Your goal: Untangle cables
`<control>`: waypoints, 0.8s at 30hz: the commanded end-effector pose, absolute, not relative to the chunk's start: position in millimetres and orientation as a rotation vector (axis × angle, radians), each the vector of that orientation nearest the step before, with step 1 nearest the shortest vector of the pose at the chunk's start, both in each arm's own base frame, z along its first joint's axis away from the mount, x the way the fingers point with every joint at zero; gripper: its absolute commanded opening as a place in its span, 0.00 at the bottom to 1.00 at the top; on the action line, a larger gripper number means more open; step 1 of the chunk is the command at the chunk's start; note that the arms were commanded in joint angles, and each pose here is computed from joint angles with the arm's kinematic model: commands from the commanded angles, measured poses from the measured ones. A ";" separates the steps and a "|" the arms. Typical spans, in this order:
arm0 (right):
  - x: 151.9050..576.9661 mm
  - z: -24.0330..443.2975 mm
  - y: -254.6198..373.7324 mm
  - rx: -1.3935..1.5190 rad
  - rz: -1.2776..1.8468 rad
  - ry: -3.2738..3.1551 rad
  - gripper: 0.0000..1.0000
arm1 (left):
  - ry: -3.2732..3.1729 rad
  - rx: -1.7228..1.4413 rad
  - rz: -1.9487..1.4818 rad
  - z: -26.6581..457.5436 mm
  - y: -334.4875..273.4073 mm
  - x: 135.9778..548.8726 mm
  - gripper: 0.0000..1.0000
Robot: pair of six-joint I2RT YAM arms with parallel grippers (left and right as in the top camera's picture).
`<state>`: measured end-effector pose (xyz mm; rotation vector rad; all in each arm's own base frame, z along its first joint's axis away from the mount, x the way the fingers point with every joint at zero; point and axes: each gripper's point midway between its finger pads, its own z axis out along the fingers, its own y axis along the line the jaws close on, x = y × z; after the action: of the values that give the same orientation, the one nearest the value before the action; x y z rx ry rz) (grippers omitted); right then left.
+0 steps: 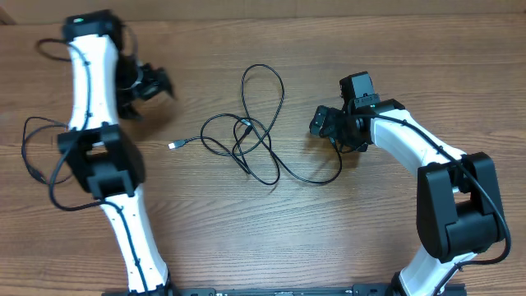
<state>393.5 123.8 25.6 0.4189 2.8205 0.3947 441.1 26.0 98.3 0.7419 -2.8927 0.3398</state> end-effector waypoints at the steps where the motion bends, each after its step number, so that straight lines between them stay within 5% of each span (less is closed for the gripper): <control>1: 397.9 34.4 124.8 0.414 0.397 2.791 1.00 | -2.925 0.611 0.354 105.7 -15.1 442.7 1.00; 24: 397.9 34.4 124.8 0.414 0.397 2.791 1.00 | -3.015 -0.021 0.255 101.6 -190.7 412.0 1.00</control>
<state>393.6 123.9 25.7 0.4188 2.8201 0.3949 414.7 -181.2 96.3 0.0195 -2.9954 0.2683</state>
